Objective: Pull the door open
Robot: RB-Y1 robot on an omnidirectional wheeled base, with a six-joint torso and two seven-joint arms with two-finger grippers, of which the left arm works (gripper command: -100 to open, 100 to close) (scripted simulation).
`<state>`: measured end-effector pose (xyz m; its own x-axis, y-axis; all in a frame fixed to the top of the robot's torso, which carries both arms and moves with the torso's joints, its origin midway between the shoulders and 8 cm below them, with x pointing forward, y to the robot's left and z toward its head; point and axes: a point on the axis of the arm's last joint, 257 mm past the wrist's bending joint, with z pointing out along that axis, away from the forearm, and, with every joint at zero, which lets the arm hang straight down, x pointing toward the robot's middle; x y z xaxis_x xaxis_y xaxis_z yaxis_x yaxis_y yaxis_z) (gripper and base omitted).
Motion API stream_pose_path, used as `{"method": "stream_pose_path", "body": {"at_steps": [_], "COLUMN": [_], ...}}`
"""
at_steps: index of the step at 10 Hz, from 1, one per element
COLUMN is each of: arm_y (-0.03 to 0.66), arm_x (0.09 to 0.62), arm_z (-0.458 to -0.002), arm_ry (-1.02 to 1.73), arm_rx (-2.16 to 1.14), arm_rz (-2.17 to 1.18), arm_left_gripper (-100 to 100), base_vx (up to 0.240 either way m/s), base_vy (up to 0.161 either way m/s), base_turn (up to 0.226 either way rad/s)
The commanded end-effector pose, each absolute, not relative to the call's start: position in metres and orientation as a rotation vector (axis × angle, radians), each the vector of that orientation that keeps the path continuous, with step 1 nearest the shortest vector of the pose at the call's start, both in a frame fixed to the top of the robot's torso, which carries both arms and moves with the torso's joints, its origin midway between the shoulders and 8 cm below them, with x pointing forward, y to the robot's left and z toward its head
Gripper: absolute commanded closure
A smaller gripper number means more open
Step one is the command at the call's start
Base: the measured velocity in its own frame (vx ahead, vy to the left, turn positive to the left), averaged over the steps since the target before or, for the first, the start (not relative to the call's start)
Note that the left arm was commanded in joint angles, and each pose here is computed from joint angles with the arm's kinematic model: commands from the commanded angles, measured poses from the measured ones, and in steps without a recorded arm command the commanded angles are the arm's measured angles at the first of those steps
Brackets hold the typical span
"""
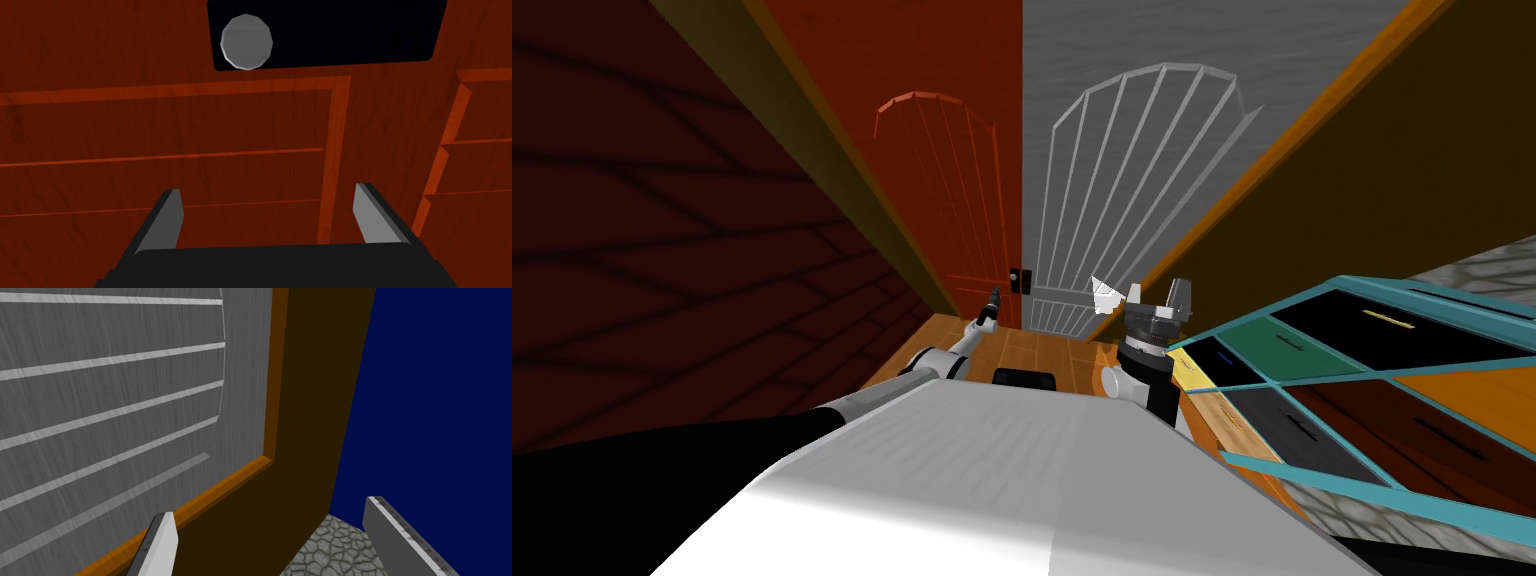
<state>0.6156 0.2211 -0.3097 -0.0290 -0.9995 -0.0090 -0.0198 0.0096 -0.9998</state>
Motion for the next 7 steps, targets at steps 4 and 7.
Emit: {"method": "stream_pose_path", "body": {"at_steps": [4, 7], "arm_y": [0.288, 0.303], "arm_x": [0.604, 0.601], "arm_z": [-0.325, -0.327], "arm_ry": [1.226, 1.219], "arm_rx": [-1.251, -1.26], "arm_rz": [-1.13, -1.112], "arm_left_gripper": [-100, -100], "base_vx": [-0.024, -0.002], "base_vy": [-0.002, -0.003], "base_turn": [0.007, -0.003]}}
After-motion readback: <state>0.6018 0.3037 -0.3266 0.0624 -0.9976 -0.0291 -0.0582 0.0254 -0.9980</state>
